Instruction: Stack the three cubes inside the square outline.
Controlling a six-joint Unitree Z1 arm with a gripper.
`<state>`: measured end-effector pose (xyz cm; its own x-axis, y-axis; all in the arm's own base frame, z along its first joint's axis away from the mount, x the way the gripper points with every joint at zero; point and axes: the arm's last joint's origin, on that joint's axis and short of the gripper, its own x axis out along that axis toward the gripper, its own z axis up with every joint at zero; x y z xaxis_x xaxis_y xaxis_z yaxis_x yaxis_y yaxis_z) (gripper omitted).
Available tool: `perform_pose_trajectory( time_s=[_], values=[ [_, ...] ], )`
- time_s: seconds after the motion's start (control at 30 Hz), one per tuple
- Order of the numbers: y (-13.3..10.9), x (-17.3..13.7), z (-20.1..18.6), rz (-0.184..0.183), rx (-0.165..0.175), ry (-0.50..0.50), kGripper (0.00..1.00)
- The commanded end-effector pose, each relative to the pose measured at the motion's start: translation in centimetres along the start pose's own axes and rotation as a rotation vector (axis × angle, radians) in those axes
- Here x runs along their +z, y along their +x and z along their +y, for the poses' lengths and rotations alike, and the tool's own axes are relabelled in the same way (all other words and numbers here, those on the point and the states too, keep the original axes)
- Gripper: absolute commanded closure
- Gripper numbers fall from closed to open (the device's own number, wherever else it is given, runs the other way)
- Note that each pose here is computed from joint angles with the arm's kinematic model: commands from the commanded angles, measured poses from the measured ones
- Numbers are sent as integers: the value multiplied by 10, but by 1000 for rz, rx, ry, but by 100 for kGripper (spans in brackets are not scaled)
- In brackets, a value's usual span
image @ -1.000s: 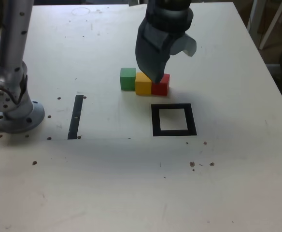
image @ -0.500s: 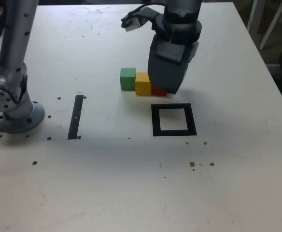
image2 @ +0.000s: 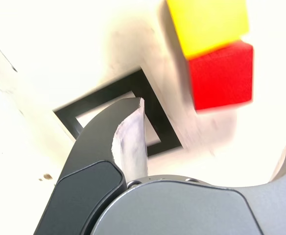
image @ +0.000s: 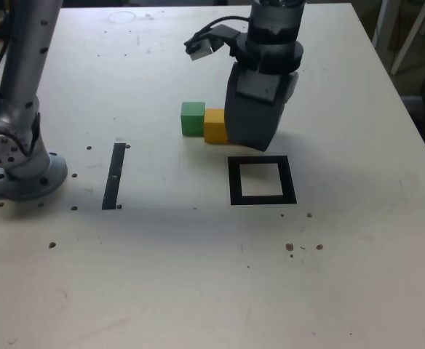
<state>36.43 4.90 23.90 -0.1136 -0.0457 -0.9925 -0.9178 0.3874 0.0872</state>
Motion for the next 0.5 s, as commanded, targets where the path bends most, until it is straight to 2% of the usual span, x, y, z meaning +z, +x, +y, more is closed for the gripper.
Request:
perform_pose_trajectory(
  time_s=[0.0,0.27,0.47],
  values=[
    [3,2,-1,6,0,2,1],
    [9,9,-8,10,-6,9,1],
    [13,16,-3,24,4,1,2]
  ],
)
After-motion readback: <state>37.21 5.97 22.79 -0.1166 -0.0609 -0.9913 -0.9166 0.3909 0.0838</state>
